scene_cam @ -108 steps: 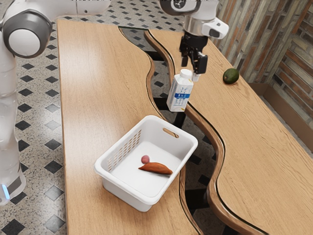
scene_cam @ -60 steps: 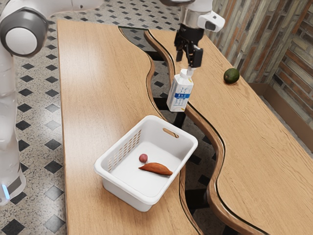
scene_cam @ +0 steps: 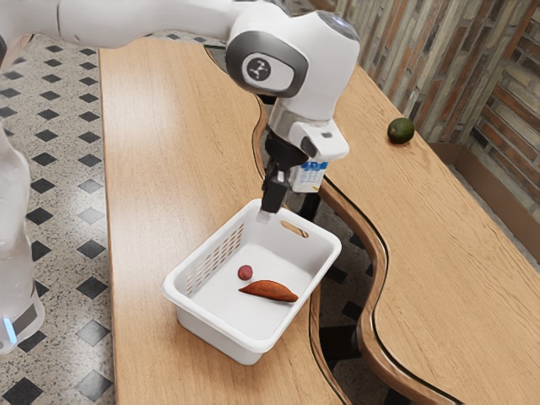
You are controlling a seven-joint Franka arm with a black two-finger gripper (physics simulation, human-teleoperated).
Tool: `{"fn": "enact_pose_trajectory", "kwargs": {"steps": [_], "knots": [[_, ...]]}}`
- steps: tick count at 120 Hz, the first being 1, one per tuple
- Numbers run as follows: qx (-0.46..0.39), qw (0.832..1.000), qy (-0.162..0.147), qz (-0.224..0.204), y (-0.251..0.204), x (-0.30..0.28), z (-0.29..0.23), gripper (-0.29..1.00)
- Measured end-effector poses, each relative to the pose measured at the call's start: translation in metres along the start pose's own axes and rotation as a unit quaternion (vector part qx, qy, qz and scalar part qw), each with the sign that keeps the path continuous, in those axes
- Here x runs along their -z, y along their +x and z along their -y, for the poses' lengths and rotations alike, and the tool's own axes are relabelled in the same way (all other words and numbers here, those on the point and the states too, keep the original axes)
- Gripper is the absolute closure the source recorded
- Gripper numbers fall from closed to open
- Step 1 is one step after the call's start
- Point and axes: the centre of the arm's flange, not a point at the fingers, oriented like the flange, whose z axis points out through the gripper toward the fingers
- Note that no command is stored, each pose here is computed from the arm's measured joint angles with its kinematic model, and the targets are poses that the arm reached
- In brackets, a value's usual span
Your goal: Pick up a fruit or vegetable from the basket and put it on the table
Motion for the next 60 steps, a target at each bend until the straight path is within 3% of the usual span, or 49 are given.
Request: {"fn": "enact_pose_trajectory", "kwargs": {"steps": [34, 60], "knots": [[-0.058, 0.998, -0.027, 0.001, -0.006, -0.053, -0.019, 0.00], [-0.082, 0.996, 0.005, -0.019, 0.007, -0.066, -0.022, 0.00]]}}
